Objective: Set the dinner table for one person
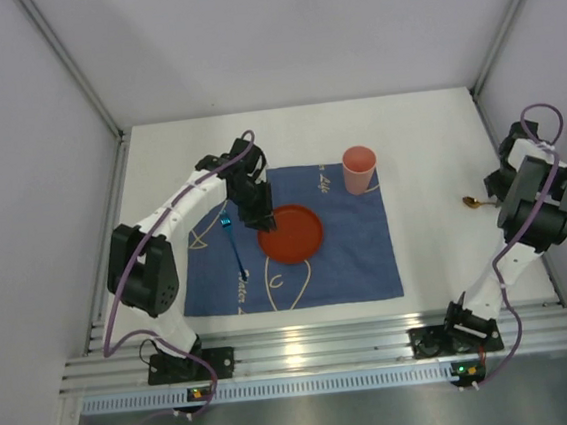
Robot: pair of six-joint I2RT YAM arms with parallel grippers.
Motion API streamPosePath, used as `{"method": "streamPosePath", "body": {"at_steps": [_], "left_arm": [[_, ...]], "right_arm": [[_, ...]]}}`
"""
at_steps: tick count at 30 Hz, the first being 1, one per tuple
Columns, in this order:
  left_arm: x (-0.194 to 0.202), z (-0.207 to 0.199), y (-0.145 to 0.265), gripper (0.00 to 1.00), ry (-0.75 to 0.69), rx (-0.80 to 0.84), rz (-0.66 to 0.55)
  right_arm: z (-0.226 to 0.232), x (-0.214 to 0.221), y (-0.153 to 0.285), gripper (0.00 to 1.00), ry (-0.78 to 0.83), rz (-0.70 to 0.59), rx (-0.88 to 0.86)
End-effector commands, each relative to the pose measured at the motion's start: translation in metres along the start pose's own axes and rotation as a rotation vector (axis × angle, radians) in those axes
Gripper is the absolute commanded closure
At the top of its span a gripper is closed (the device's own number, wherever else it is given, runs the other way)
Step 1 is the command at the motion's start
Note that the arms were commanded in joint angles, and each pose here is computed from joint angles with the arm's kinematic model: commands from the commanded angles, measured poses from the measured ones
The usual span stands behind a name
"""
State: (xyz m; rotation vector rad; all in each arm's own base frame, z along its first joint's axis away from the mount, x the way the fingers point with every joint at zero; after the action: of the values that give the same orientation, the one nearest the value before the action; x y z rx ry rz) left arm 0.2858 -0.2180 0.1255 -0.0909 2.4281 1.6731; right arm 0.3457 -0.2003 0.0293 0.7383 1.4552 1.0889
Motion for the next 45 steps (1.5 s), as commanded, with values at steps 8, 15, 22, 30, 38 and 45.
{"method": "streamPosePath", "body": {"at_steps": [8, 15, 22, 30, 38, 45], "left_arm": [[-0.011, 0.001, -0.001, 0.72, -0.013, -0.011, -0.01], [-0.015, 0.008, -0.007, 0.72, -0.009, -0.001, 0.001], [-0.032, 0.002, -0.009, 0.72, -0.028, 0.017, -0.019], [-0.1, -0.073, 0.026, 0.65, -0.104, 0.285, -0.244], [-0.133, -0.208, 0.077, 0.42, -0.264, 0.687, -0.364], [-0.095, -0.304, 0.094, 0.02, -0.406, 0.965, -0.305]], "right_arm": [[0.007, 0.026, -0.026, 0.89, 0.199, -0.015, 0.096], [0.023, 0.028, -0.021, 1.0, 0.253, -0.017, 0.044], [0.076, 0.029, 0.056, 1.0, 0.242, -0.012, -0.224], [0.089, 0.034, 0.163, 1.0, 0.155, 0.06, -0.462], [0.068, 0.045, 0.247, 1.0, 0.164, 0.108, -0.573], [0.049, 0.078, 0.287, 1.0, 0.173, 0.171, -0.662]]}}
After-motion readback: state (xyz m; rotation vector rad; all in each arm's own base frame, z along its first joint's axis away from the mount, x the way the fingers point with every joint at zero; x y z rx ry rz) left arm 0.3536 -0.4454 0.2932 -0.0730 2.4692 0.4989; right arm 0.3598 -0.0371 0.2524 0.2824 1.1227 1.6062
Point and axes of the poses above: each gripper's point midway between its finger pads, its own y axis back along the fingers, its own z axis along the line the jaws close on, x = y × z, the point moved 1 cm from there along y, back along the fingers, and after that the axes turned 3 degrees about -y, right-handed, at the moved point
